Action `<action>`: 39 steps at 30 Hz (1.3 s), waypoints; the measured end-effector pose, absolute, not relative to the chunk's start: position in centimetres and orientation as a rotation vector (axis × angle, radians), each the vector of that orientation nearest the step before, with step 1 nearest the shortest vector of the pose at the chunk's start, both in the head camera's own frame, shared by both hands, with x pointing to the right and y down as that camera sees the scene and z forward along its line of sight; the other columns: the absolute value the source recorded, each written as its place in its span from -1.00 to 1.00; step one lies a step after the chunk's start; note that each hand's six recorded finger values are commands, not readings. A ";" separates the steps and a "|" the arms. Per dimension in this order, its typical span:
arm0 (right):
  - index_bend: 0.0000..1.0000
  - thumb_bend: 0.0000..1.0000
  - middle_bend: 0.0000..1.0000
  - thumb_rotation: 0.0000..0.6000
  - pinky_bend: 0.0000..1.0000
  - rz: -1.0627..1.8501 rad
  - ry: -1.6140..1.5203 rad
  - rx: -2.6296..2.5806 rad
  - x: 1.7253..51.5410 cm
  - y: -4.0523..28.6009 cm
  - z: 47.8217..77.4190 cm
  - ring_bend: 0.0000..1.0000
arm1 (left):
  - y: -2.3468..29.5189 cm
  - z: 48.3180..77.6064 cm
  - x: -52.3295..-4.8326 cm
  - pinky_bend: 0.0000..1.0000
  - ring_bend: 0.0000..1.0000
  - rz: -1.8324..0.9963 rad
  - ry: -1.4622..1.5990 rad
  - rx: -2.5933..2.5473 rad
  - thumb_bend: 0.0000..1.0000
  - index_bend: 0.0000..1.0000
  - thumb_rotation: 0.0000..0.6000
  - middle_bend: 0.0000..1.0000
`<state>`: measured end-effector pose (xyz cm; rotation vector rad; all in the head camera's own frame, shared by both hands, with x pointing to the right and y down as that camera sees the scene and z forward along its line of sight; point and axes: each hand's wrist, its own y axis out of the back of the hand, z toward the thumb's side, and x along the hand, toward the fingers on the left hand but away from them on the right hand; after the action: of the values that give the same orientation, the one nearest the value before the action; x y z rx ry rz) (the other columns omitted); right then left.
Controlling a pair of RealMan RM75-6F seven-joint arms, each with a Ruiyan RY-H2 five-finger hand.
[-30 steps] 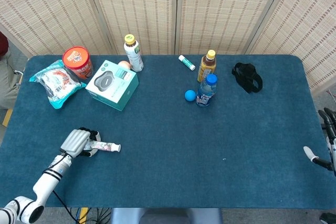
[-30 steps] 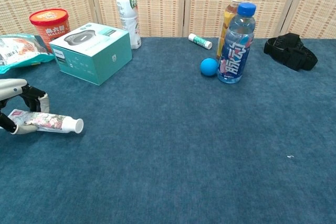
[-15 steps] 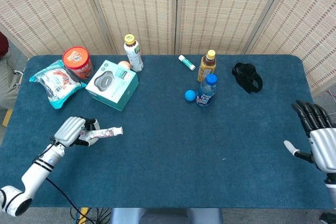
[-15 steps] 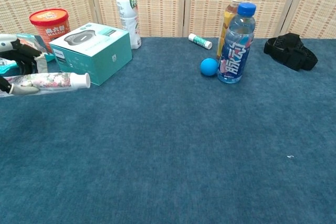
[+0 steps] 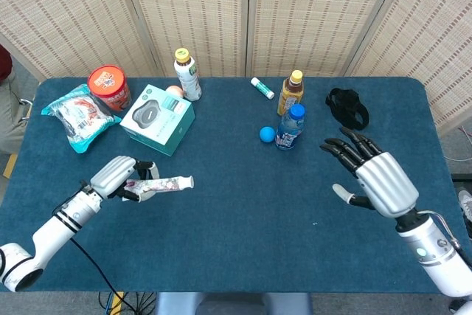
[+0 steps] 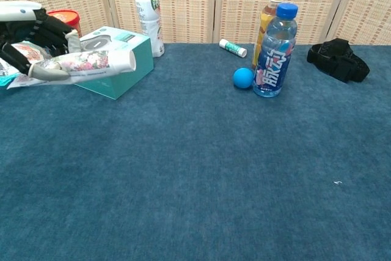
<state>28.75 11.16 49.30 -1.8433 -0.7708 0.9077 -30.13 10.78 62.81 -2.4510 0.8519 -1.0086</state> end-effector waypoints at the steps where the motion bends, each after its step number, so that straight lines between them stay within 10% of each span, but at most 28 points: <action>1: -0.59 -0.56 -0.57 1.00 -0.63 0.890 -0.751 -1.860 27.8 11.0 49.4 -0.85 | 10.6 62.6 -29.8 -0.11 0.13 -0.995 0.848 -2.461 -0.08 0.31 1.00 0.43; 39: -0.32 -0.43 -0.58 1.00 -0.78 0.677 -0.508 -1.964 10.5 10.1 55.0 -0.90 | 7.7 61.5 -25.4 -0.08 0.17 -0.898 0.890 -2.635 -0.03 0.34 1.00 0.49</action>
<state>10.48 10.15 55.00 -1.9644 -0.5077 0.6770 -25.37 7.75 61.48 -2.6350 0.8903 -0.8979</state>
